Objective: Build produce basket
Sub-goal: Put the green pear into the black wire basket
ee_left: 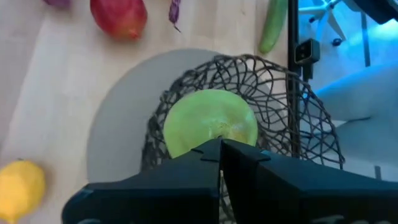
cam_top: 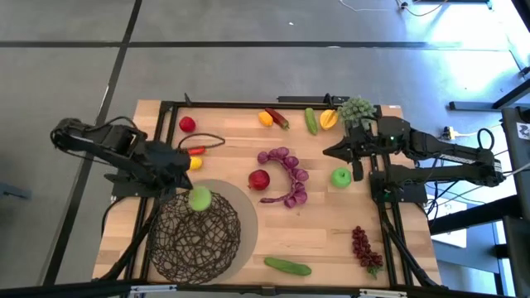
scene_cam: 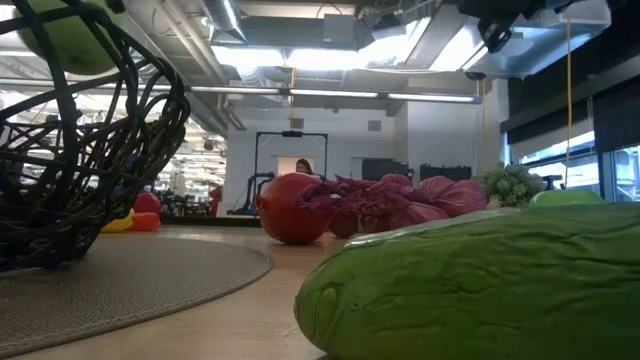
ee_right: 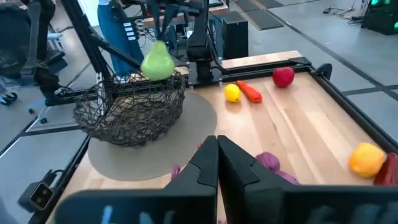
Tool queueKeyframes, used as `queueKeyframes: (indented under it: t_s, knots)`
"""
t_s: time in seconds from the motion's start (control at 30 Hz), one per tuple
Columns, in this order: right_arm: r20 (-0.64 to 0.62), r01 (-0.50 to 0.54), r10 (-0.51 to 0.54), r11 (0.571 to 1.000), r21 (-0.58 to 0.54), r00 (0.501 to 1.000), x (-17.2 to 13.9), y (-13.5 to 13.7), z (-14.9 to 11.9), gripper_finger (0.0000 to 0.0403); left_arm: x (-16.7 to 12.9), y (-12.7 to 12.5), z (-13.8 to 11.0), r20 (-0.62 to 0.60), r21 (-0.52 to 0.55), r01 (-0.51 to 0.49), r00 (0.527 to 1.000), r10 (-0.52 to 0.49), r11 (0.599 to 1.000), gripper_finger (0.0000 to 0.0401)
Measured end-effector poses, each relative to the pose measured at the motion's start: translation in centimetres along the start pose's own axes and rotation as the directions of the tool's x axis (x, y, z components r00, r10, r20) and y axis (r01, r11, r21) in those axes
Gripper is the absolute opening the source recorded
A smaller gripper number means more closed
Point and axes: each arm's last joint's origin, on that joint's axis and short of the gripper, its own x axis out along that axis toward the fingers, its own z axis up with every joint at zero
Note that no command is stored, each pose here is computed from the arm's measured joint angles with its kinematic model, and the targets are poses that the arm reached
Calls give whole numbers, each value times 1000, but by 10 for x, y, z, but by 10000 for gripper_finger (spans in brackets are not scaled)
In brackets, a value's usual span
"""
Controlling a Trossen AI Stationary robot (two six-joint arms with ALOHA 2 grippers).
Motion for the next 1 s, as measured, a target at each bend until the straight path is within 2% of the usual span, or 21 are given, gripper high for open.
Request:
queueKeyframes:
  t_s: [0.1,0.2,0.37,0.5,0.63,0.83,1.0]
  knots:
    - [-25,1,-1,1000,6,1000,9,-2,5,0,3,-9,-5,-24,-7,12,1000,-12,1000,0]
    - [-60,-14,13,1000,-23,998,18,2,24,0,11,-18,-9,-66,-13,13,998,-14,1000,0]
    - [-165,-39,20,993,-112,986,37,11,65,0,27,-30,-16,-156,-28,-37,987,32,999,0]
    - [-246,-21,-14,990,-139,969,57,15,91,0,41,-40,-21,-206,-19,-73,976,67,997,0]
    - [-265,-23,-16,990,-141,964,79,14,112,0,56,-49,-25,-248,-11,-117,963,110,993,0]
    - [-343,-98,33,980,-173,939,111,12,123,0,78,-58,-32,-304,24,-172,937,171,985,0]
    - [-413,-160,76,972,-172,907,131,13,121,0,95,-62,-35,-342,52,-213,914,217,976,0]
